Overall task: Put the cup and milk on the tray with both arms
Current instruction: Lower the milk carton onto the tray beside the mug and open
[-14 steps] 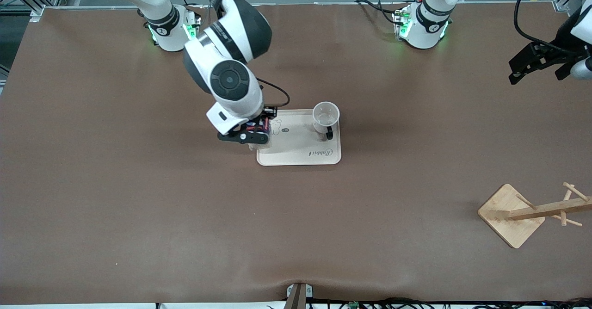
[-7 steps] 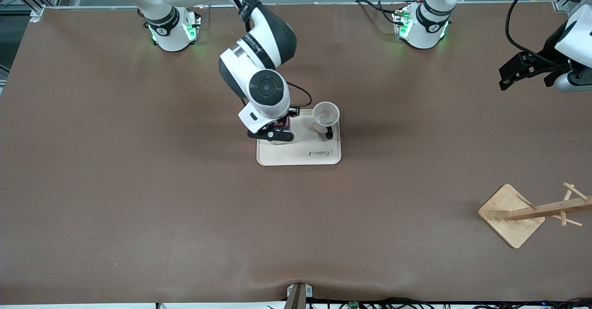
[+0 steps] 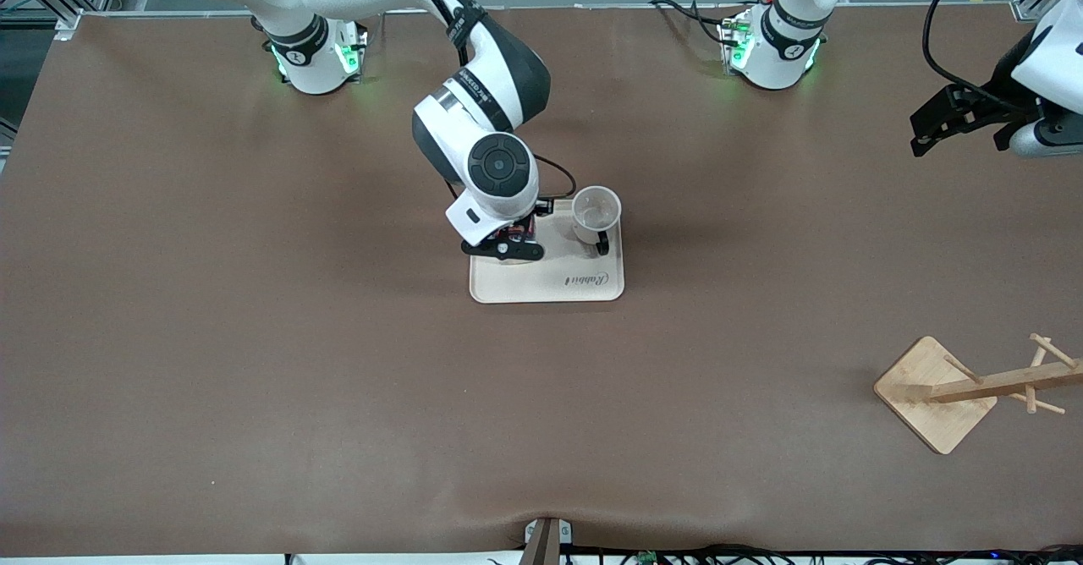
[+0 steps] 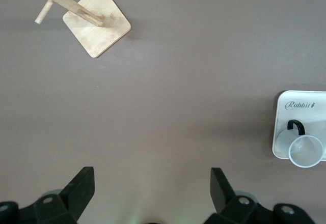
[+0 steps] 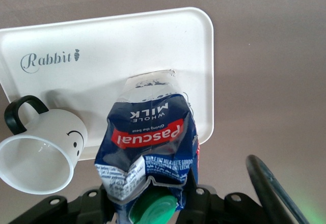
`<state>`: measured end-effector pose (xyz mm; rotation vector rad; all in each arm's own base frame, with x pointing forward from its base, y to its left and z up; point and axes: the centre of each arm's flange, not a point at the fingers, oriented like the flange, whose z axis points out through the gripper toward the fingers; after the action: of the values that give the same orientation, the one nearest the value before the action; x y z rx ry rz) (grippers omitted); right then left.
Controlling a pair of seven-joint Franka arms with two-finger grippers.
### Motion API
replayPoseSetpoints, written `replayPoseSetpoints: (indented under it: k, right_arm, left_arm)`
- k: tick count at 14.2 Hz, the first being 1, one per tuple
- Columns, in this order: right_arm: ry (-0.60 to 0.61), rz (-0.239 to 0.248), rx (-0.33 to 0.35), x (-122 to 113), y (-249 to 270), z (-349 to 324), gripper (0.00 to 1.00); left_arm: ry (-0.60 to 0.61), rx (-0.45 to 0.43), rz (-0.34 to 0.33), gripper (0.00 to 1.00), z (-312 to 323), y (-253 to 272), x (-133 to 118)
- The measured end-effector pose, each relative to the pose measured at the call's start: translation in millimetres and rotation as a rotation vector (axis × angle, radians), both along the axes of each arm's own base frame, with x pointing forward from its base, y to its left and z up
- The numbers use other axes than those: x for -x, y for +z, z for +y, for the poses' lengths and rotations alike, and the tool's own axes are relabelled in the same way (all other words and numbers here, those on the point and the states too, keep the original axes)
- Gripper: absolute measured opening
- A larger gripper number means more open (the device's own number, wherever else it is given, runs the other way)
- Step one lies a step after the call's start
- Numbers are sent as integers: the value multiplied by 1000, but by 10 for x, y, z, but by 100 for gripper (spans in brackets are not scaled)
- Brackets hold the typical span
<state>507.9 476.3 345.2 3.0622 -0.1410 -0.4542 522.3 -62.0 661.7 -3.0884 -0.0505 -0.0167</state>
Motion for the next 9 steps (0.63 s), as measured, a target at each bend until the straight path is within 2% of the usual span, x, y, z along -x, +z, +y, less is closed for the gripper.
replayPoseSetpoints:
  k: [3, 4, 5, 8, 9]
  right_arm:
    - [-9, 0, 4, -5, -5, -6, 49]
    - [-20, -4, 11, -11, -4, -12, 54]
    - [-22, -12, 23, -21, -8, -26, 62]
    - [-23, -19, 48, -45, -90, -51, 93]
    - [-25, -18, 50, -52, -101, -58, 100]
  left_arm:
    - [-2, 0, -2, 100, -9, 9, -2]
    - [-2, 0, -2, 100, -10, 9, -3]
    - [-2, 0, -3, 100, -13, 12, -2]
    - [-5, 1, -4, 100, -25, 18, -1]
    - [-5, 1, -4, 100, -25, 17, -1]
